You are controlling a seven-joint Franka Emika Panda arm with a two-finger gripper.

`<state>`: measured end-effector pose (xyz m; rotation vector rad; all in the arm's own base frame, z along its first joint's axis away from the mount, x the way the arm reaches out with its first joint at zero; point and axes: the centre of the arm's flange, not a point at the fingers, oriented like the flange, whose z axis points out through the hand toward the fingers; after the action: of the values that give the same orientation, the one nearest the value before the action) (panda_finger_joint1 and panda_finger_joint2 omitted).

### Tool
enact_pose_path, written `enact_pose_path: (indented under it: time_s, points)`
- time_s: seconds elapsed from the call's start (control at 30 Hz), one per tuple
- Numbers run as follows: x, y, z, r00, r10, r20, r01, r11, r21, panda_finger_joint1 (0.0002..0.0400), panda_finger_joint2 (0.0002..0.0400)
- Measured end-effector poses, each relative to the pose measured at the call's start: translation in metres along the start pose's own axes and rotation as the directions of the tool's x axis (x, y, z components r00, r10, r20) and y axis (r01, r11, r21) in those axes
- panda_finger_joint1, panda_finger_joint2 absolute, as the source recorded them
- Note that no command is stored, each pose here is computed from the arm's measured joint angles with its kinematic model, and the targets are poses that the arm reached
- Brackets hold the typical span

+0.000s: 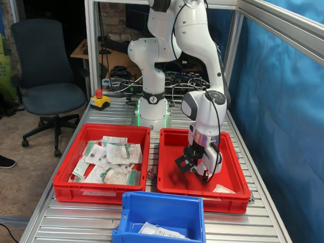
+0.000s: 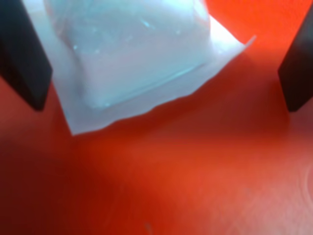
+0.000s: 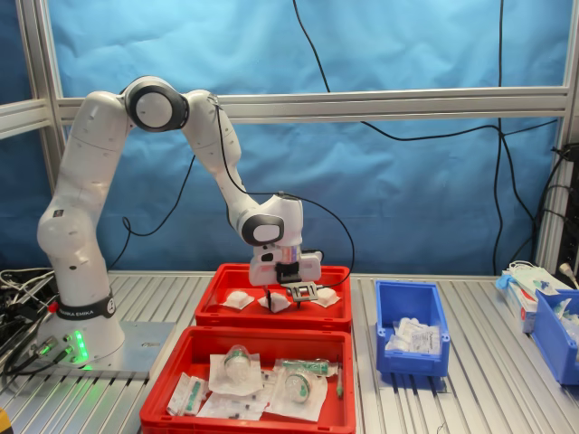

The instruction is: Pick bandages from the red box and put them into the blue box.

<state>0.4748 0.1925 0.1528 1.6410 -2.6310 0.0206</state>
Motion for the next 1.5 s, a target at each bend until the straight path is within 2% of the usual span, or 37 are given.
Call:
enact_pose_path:
  time_s: [0.67,0.9,1.5]
  points:
    - [-0.012,0.014,0.001,0.9994,-0.035,0.006,0.035,0.9994,0.005,0.0400,0.0400]
    - [-0.008,0.019,0.005,0.9988,-0.038,0.031,0.037,0.9991,0.021,0.0400,0.0400]
    - [-0.007,0.020,0.005,0.9983,-0.038,0.043,0.037,0.9989,0.029,0.0400,0.0400]
